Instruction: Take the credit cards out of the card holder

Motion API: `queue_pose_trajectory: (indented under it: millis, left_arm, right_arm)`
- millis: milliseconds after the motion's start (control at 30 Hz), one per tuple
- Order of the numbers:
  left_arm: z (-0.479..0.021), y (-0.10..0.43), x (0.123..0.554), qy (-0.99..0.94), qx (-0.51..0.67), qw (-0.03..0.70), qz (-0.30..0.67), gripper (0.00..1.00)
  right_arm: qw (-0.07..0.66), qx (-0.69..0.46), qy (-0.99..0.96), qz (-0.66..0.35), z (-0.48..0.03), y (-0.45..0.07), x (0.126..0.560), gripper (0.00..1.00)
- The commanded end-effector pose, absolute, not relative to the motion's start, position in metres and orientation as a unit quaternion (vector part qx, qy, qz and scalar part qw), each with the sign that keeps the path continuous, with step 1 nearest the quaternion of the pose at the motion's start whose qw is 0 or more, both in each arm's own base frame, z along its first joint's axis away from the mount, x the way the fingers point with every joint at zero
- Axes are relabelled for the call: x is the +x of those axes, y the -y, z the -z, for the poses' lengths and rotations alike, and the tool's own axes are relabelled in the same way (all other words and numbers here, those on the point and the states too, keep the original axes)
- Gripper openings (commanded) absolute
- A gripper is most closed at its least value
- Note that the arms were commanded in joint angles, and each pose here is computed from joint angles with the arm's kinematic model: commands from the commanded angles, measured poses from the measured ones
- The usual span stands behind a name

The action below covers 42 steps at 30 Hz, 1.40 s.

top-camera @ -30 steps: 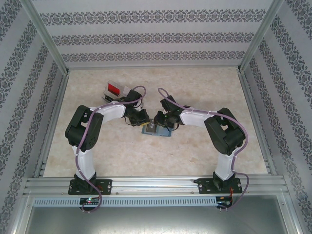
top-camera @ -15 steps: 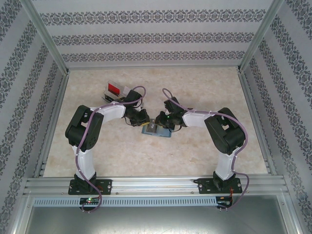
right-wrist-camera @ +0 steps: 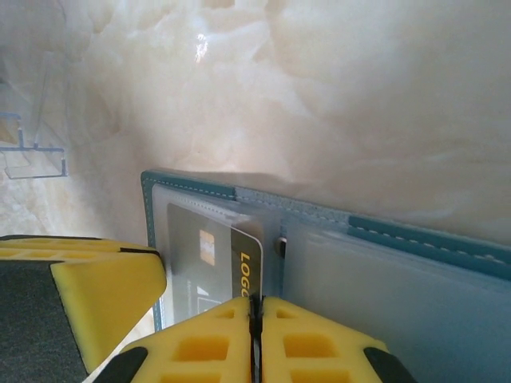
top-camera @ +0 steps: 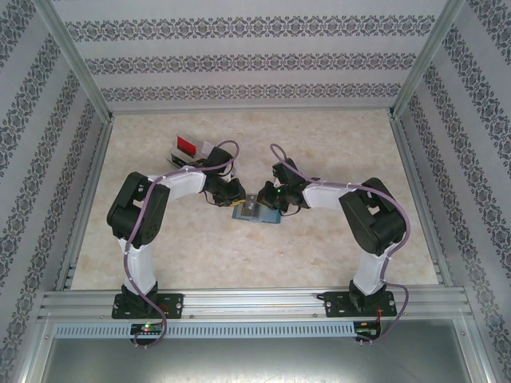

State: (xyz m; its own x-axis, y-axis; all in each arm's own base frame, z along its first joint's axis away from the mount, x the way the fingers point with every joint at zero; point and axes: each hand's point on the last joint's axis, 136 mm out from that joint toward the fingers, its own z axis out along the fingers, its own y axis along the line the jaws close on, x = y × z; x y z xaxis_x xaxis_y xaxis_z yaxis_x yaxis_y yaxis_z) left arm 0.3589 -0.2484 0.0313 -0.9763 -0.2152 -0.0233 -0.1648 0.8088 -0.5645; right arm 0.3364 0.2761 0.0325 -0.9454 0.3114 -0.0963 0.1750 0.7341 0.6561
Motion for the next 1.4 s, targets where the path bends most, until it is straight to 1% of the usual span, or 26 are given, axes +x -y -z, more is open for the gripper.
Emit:
queue_pose_trajectory:
  millis: [0, 267, 367, 567, 767, 1067, 1367]
  left_arm:
    - [-0.029, 0.243, 0.349, -0.958, -0.092, 0.024, 0.272, 0.21]
    - [-0.068, 0.256, 0.354, -0.945, -0.055, 0.049, 0.318, 0.22]
    - [-0.073, 0.263, 0.353, -0.940, -0.044, 0.047, 0.335, 0.20]
    - [-0.054, 0.263, 0.347, -0.947, -0.041, 0.021, 0.319, 0.14]
    - [-0.028, 0.257, 0.343, -0.955, -0.053, -0.004, 0.293, 0.12]
    - [-0.010, 0.247, 0.339, -0.964, -0.053, -0.016, 0.260, 0.10]
    - [-0.001, 0.245, 0.335, -0.966, -0.055, -0.024, 0.253, 0.09]
  right_arm:
    - [0.105, 0.132, -0.925, -0.340, -0.036, -0.266, 0.332, 0.11]
    - [0.098, 0.134, -0.924, -0.345, -0.032, -0.264, 0.330, 0.10]
    - [0.099, 0.135, -0.923, -0.346, -0.031, -0.264, 0.331, 0.10]
    - [0.096, 0.136, -0.923, -0.348, -0.029, -0.265, 0.332, 0.11]
    - [0.098, 0.130, -0.920, -0.356, -0.033, -0.268, 0.333, 0.12]
    - [0.113, 0.109, -0.900, -0.407, -0.055, -0.282, 0.335, 0.23]
    - [0.096, 0.117, -0.896, -0.417, -0.050, -0.289, 0.335, 0.25]
